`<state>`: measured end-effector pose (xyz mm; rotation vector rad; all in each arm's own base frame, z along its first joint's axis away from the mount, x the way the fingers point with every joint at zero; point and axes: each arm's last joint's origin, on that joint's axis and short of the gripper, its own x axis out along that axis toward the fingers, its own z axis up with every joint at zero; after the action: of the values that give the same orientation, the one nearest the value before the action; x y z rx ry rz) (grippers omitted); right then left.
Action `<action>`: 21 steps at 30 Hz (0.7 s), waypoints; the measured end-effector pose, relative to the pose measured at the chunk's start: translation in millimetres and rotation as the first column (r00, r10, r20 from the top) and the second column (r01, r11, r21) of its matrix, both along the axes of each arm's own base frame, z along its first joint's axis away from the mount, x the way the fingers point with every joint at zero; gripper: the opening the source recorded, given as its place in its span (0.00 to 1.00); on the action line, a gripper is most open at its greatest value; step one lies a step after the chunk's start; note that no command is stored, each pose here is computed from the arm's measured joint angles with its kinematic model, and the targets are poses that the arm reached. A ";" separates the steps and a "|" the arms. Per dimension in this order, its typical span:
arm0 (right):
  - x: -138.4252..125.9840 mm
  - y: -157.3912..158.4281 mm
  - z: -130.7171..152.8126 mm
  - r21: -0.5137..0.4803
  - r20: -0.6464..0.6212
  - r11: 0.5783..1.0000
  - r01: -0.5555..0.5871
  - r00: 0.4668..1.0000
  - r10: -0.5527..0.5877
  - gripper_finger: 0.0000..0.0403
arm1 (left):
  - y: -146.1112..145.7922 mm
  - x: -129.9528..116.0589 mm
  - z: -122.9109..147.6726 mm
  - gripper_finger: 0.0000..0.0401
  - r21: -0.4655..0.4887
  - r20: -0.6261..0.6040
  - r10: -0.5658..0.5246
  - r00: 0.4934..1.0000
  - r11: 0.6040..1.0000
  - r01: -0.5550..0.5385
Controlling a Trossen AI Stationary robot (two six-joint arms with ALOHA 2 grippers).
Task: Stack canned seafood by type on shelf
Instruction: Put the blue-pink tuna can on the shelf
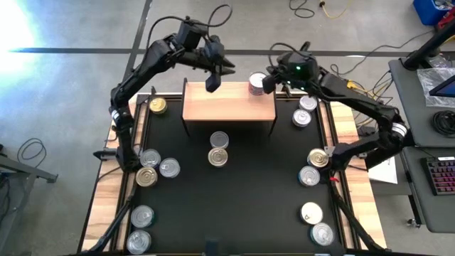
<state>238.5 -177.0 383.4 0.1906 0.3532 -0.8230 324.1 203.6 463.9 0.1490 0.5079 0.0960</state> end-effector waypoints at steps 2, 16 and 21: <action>-5.1 9.8 8.5 -0.007 0.025 0.999 -0.054 0.998 0.054 0.03 | -11.7 0.4 -1.8 0.20 -0.039 -0.036 -0.016 0.999 0.999 0.015; -5.9 75.2 9.7 0.148 0.054 0.844 -0.515 0.857 0.513 0.17 | -113.3 42.5 -49.5 0.20 -0.194 -0.321 -0.070 0.945 0.981 0.007; 1.4 101.4 5.2 0.223 0.055 0.788 -0.575 0.814 0.578 0.39 | -127.9 45.0 -78.1 0.20 -0.245 -0.415 -0.092 0.905 0.969 -0.014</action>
<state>240.0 -75.6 388.6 0.2737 0.4918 -0.1689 369.1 75.7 385.8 -0.0649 0.9481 -0.0413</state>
